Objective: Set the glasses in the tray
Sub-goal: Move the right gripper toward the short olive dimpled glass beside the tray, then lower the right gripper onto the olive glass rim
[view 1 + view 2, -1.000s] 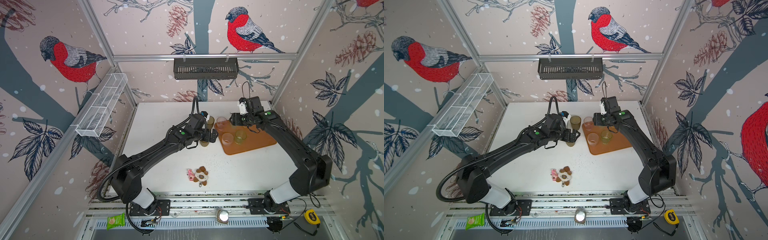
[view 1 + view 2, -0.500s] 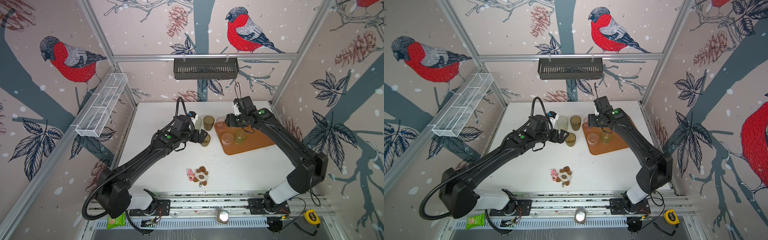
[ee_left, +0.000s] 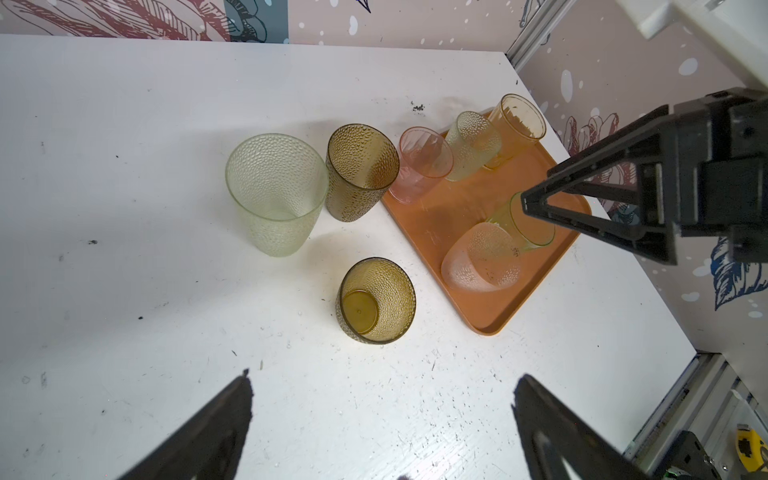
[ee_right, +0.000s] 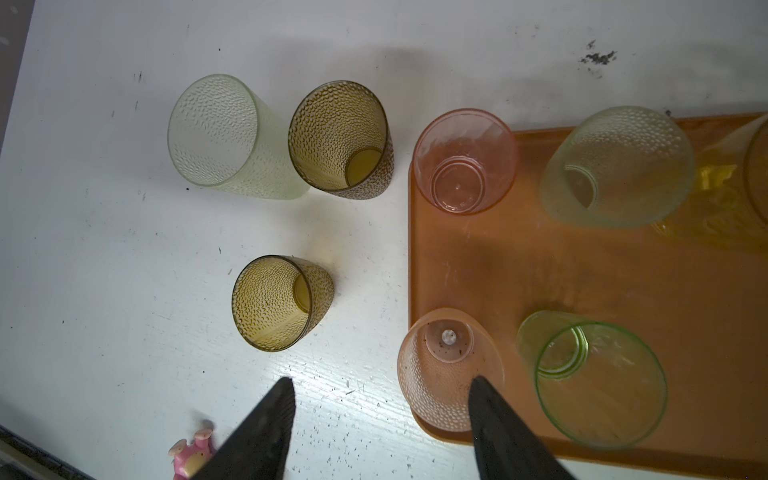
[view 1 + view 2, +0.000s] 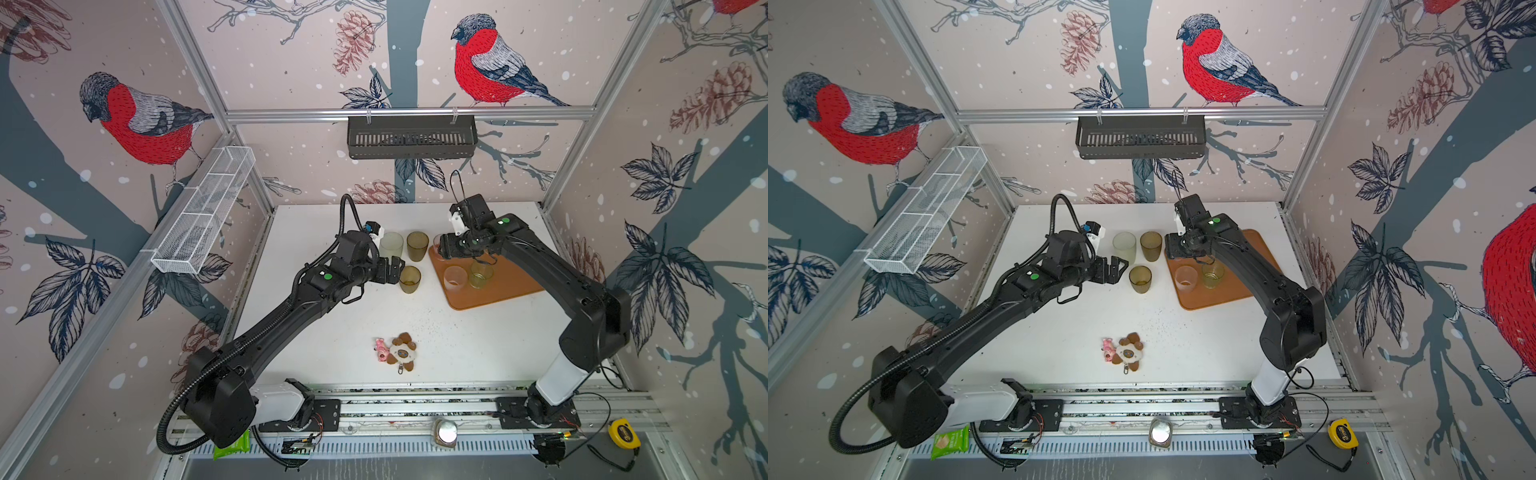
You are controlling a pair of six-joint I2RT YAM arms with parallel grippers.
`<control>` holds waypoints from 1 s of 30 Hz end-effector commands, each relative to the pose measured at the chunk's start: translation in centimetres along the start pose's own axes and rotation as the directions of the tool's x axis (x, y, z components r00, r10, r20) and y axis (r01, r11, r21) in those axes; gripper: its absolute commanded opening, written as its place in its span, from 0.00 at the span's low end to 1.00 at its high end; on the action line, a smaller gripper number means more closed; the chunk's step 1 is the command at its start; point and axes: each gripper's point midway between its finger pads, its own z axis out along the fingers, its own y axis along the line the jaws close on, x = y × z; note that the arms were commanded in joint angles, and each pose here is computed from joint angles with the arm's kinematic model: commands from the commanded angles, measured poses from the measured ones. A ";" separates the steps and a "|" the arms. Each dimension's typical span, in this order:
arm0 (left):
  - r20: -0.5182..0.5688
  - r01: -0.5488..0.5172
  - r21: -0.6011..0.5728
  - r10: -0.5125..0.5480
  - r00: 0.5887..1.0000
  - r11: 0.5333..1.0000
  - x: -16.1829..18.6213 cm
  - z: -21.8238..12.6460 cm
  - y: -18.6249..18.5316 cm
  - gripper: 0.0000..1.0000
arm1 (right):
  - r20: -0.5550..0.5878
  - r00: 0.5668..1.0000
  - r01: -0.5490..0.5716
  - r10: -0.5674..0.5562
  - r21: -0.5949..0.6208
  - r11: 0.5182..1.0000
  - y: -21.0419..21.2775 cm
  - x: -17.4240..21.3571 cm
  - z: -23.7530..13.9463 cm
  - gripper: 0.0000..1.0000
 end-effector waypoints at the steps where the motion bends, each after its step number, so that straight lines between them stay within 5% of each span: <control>1: 0.029 0.016 -0.004 -0.016 0.999 1.000 -0.7 0.2 0.1 0.98 | -0.020 0.998 0.056 -0.056 -0.026 0.998 0.6 -0.1 0.5 0.67; 30: -0.051 0.019 -0.074 -0.023 0.998 0.997 3.1 1.9 2.5 0.98 | -0.178 0.970 0.155 -0.168 -0.087 0.984 3.3 2.5 7.6 0.63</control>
